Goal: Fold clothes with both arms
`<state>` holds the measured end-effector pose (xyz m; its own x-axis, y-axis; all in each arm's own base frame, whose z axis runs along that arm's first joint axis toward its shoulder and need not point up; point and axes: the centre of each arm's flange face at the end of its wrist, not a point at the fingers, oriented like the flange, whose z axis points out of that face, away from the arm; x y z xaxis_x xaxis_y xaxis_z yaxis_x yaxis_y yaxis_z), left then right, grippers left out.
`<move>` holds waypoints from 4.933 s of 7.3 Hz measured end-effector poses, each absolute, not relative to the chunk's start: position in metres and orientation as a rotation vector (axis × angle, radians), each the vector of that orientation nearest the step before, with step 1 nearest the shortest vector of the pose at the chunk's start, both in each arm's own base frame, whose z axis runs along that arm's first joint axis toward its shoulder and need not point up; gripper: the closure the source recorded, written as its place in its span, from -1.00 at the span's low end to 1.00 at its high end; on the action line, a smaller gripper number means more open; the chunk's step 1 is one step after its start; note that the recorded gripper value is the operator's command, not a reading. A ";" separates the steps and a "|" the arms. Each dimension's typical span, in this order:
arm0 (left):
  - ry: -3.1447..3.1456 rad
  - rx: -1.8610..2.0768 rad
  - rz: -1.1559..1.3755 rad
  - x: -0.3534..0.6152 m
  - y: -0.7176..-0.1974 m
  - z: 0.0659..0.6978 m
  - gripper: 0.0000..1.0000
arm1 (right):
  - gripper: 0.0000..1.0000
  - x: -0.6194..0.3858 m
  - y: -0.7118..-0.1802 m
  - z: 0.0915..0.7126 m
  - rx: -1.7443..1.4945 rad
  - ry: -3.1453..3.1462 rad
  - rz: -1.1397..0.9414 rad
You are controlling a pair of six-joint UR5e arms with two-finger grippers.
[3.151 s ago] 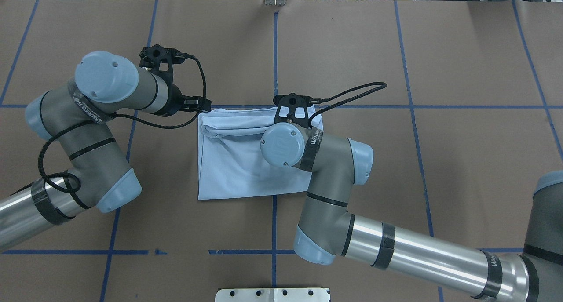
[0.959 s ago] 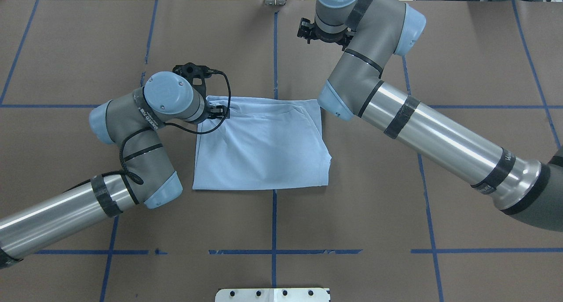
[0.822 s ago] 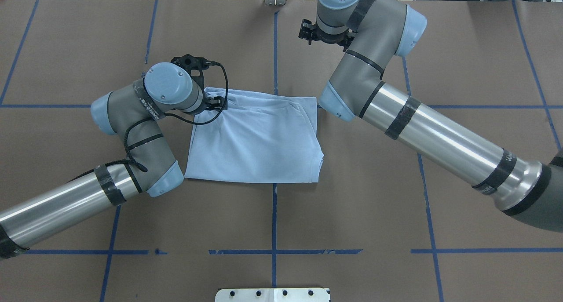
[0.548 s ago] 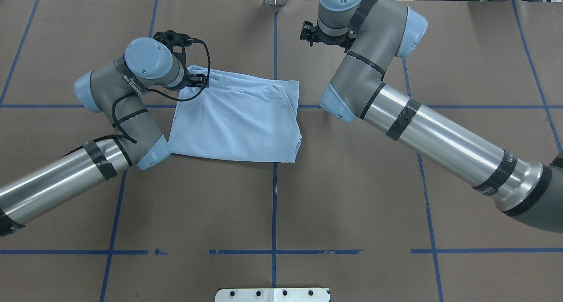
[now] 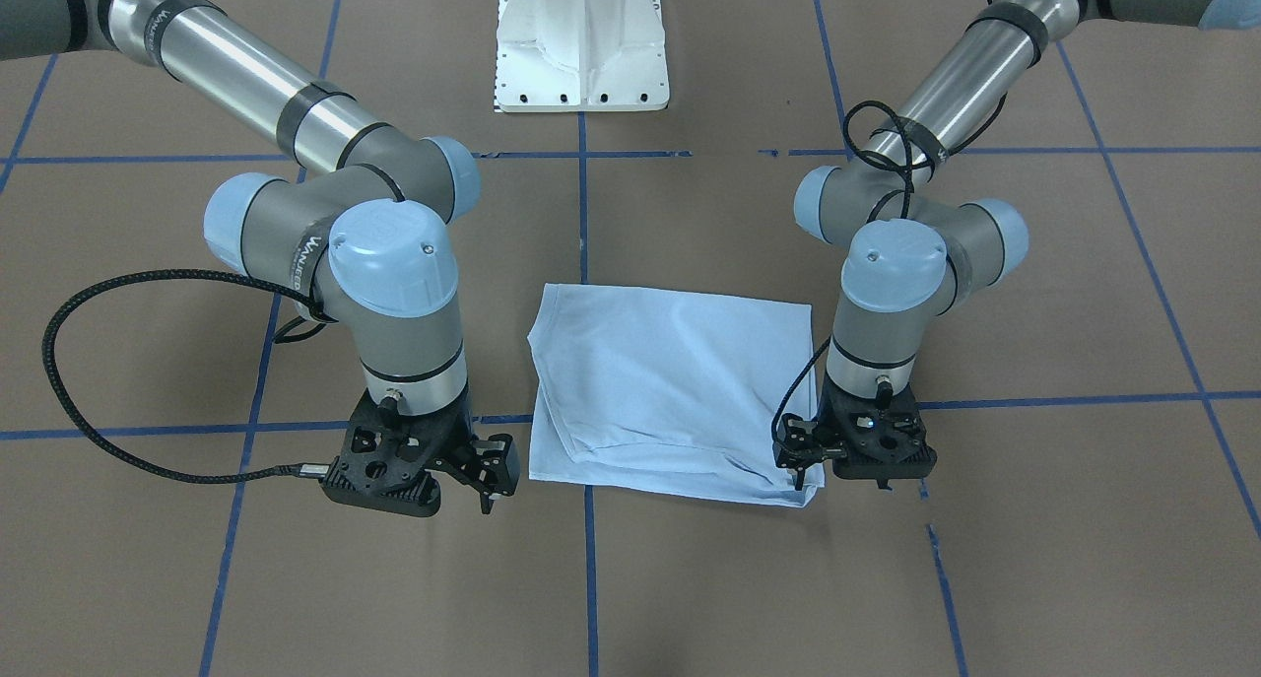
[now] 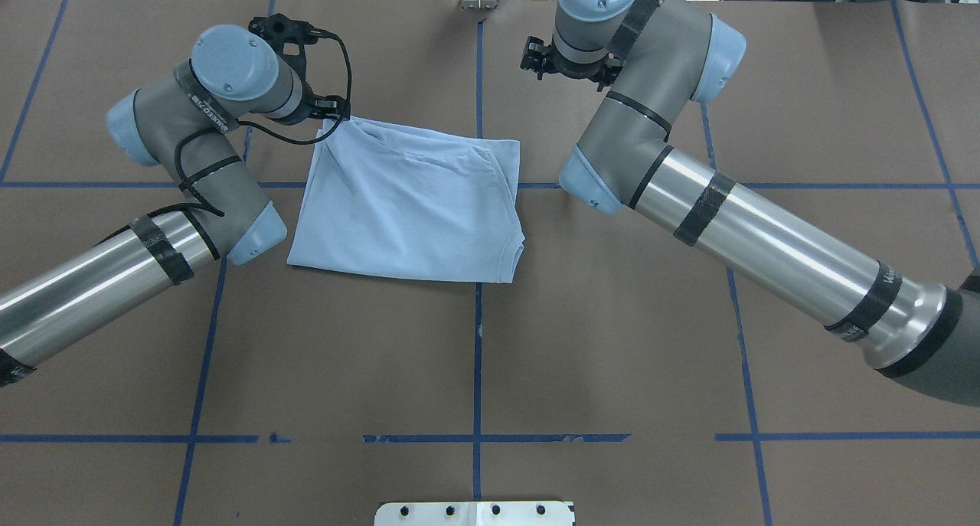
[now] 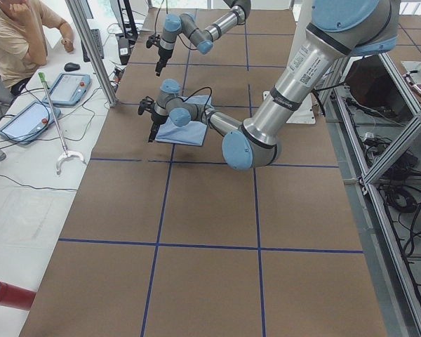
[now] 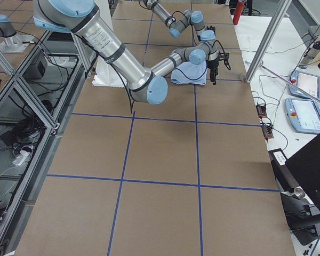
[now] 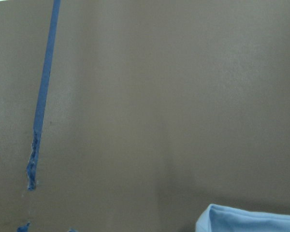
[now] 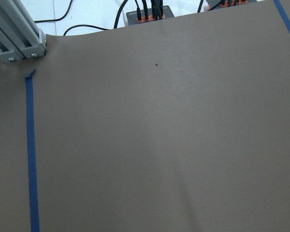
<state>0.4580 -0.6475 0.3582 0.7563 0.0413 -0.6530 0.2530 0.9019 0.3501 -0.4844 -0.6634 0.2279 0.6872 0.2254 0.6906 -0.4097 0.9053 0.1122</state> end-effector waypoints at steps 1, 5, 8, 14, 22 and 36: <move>0.699 0.433 -0.118 0.460 -0.649 0.364 -1.00 | -1.00 -0.485 -0.663 0.230 0.267 -0.732 0.360; 0.676 0.418 -0.109 0.470 -0.654 0.385 -1.00 | -1.00 -0.485 -0.662 0.235 0.264 -0.729 0.359; 0.684 0.430 -0.104 0.470 -0.656 0.389 -1.00 | -1.00 -0.485 -0.662 0.236 0.260 -0.729 0.356; 0.731 0.544 0.097 0.282 -0.665 0.383 -1.00 | -1.00 -0.298 -0.676 0.322 0.160 -0.781 0.117; 0.665 0.415 0.236 -0.080 -0.541 0.589 -1.00 | -1.00 0.039 -0.461 0.606 -0.006 -0.699 -0.031; 0.719 0.108 0.143 -0.081 -0.464 0.650 -1.00 | -1.00 0.057 -0.401 0.612 -0.025 -0.743 0.027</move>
<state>-0.0813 -0.4636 0.6498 0.7436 0.1675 -0.6474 -0.0936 0.9847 0.1472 0.0570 -0.4011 0.6119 0.7361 0.0335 0.6760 -0.0161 0.9994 -0.0320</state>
